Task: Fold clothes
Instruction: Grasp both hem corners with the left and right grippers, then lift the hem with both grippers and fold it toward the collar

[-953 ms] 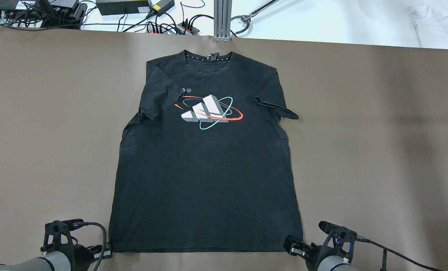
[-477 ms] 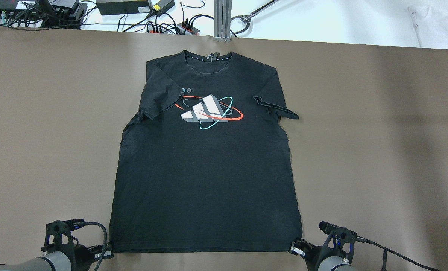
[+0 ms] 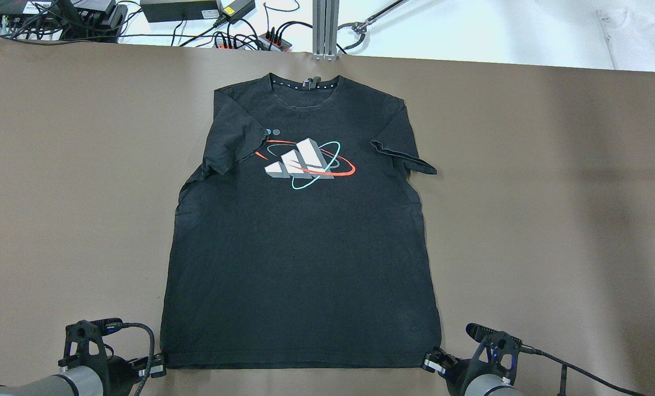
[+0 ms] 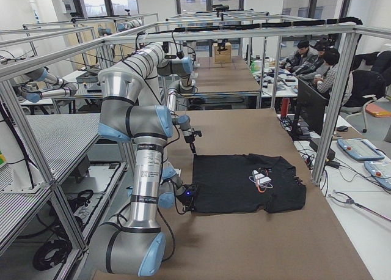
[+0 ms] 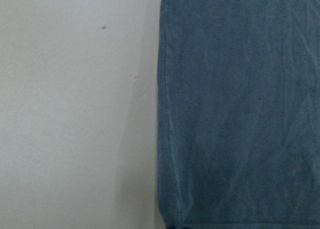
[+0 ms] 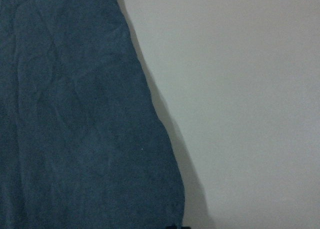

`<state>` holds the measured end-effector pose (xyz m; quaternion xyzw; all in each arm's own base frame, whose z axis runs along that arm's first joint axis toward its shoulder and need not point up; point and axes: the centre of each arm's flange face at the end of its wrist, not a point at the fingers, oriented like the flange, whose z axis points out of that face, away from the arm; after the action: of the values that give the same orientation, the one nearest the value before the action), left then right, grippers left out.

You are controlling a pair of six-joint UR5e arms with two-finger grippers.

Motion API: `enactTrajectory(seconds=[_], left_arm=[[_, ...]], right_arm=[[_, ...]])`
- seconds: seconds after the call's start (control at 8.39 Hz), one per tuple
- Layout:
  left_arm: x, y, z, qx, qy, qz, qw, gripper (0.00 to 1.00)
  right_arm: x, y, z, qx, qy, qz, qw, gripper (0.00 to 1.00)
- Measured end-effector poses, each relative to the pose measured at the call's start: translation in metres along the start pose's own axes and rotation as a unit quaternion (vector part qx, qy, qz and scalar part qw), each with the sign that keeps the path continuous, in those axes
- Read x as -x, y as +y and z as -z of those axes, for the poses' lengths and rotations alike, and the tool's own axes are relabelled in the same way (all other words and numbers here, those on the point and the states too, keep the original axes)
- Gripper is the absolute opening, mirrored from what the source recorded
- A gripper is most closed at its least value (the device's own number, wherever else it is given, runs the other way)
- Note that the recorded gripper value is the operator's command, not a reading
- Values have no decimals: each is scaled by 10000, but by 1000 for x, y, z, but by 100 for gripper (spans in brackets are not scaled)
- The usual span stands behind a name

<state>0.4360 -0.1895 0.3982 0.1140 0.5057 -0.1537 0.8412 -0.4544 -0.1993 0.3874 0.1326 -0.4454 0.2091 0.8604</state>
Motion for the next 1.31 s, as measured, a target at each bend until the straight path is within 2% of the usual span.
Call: enactTrajectory(seconds=[0.24,0.48,0.6,0.95,1.19,1.31], left_arm=[[-18,-8,23,77,95,-90,9999,0],[-46,-38,47,230,30,-150,9996,0],[-61,-63,55,300,20,-122,9995,0],[-122,-153,83,433,-73,-239,9988,0],[-168,-211,117,531,-166,-528,9971,0],[-182,-230,135,704,-164,-564,9958,0]], right_arm=[[11,-7,14,22,-154,12,9999,0],[23,-30,27,-19,-296,256,9992,0],[32,-53,29,-28,-339,355,9988,0],[78,-128,42,-7,-258,650,9976,0],[91,-166,55,175,-331,935,9949,0],[92,-178,63,361,-402,1054,9930,0]])
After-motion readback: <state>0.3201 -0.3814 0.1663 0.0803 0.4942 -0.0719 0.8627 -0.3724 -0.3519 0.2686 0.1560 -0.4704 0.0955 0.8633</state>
